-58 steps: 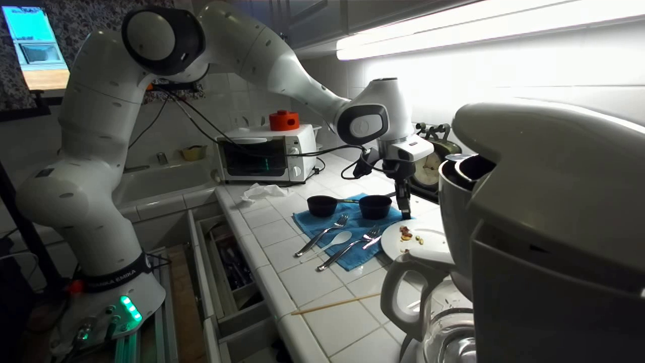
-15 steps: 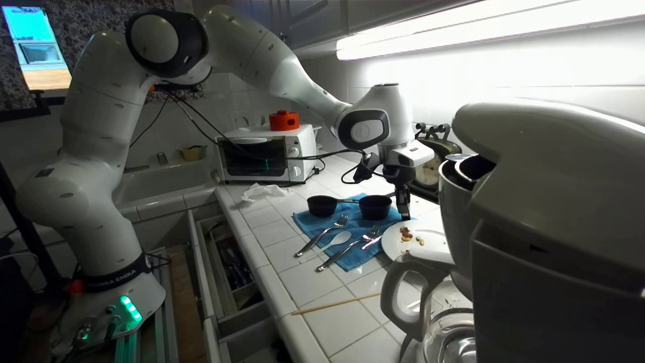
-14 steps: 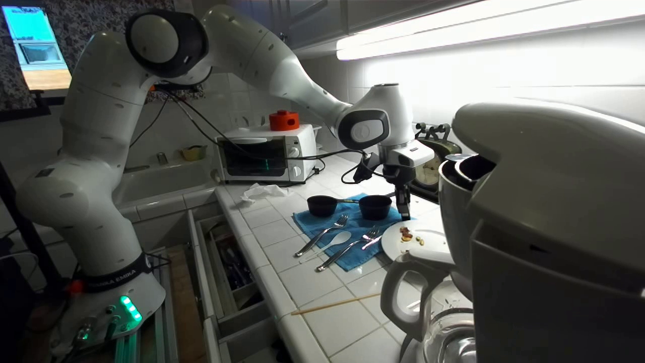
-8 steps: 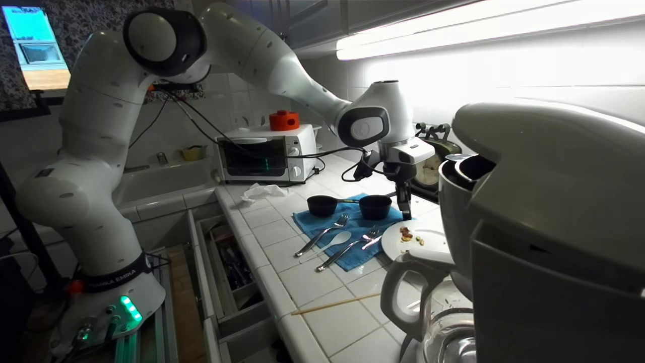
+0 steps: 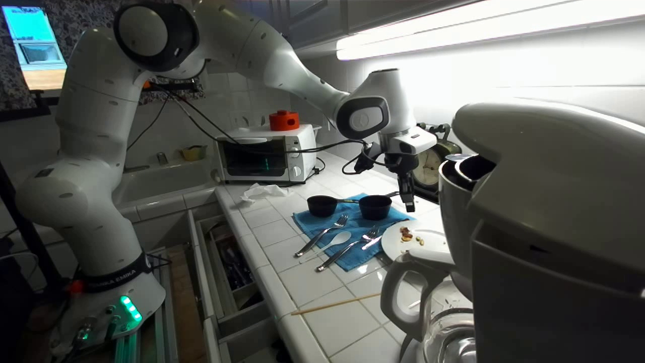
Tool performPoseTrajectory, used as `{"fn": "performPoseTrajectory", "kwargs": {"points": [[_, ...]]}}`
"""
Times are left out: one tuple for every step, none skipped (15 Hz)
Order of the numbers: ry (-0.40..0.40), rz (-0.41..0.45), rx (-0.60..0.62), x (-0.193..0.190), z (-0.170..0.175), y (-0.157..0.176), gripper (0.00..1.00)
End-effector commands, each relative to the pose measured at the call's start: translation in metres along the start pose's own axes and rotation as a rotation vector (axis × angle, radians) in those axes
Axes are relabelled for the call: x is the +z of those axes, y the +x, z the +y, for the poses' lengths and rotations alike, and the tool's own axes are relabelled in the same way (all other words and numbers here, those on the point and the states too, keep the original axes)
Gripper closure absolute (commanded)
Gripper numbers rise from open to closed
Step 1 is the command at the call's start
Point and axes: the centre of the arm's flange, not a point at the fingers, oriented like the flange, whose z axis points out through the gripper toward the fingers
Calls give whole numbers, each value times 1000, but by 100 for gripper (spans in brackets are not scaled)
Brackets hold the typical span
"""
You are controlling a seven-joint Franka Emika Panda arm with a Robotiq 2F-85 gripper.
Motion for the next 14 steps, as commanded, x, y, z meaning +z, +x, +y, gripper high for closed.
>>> {"fn": "performPoseTrajectory", "kwargs": {"points": [[1,3,15,-9,20,-11,93],[-4,-2,18,-9,25,-12,93],[-13,-4,26,-7,33,-14,93],[-22,-13,35,-5,40,-16,93],[-31,-17,43,-3,46,-17,91],[-32,-25,48,-2,51,-18,67],[-34,-26,55,-3,55,-19,66],[-31,-24,59,-5,57,-21,62],[-28,-18,60,-8,58,-21,55],[-23,-12,60,-12,57,-21,49],[-17,-7,59,-15,56,-21,41],[-9,-2,57,-19,53,-22,34],[-2,2,54,-22,50,-21,28],[2,10,51,-24,46,-20,20]]}}
